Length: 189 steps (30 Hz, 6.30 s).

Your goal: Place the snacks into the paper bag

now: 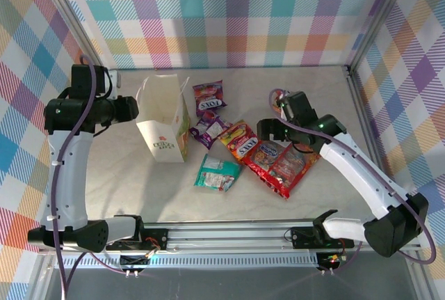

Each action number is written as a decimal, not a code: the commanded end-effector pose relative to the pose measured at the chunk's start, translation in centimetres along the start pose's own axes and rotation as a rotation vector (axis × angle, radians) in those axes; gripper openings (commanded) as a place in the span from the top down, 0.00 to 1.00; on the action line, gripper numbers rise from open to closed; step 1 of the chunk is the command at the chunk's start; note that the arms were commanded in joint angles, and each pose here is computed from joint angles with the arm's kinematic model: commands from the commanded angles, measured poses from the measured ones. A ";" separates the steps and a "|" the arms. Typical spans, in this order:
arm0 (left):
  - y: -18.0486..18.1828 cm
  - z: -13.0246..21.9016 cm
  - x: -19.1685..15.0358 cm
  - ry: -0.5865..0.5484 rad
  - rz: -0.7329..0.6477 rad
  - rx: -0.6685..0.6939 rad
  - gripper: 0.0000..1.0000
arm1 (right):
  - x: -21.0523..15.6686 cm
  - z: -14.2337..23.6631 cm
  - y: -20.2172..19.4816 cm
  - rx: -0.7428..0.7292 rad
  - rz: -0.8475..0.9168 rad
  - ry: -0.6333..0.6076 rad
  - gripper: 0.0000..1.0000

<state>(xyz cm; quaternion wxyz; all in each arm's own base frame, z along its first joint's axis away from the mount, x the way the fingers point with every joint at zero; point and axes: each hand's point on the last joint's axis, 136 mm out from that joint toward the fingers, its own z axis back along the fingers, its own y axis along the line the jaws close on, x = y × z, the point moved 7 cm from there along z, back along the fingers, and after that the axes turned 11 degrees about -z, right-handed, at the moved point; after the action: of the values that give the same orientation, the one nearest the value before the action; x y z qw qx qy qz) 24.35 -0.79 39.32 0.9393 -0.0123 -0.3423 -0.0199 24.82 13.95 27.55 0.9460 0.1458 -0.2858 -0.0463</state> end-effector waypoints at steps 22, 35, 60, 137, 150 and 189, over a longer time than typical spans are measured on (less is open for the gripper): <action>0.2 -1.4 0.3 -0.009 -0.003 0.001 0.54 | -9.5 -3.9 -9.9 -0.061 -0.630 0.297 0.01; 0.3 -1.3 0.8 0.017 -0.020 0.007 0.52 | -12.4 -6.8 -10.5 0.007 -0.723 0.387 0.01; 0.1 -1.8 1.8 0.045 -0.001 -0.013 0.47 | -12.5 -9.0 -10.2 0.212 -0.762 0.297 0.01; 0.2 -3.3 3.1 0.052 0.017 -0.017 0.44 | -5.4 -4.4 -8.5 -0.016 -0.411 0.170 1.00; 0.0 -5.0 5.4 0.018 0.017 -0.036 0.45 | -3.0 -0.4 -6.7 0.019 -0.318 0.098 1.00; -0.2 -6.8 5.7 0.002 0.086 -0.072 0.87 | 8.7 13.6 12.6 0.204 0.481 -0.417 1.00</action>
<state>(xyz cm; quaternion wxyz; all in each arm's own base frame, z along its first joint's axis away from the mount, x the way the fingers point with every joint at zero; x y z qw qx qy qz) 33.44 -1.62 37.01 0.9458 -0.0504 -0.3208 -0.0011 24.17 20.59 41.97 0.8853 0.1551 -0.4062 0.1646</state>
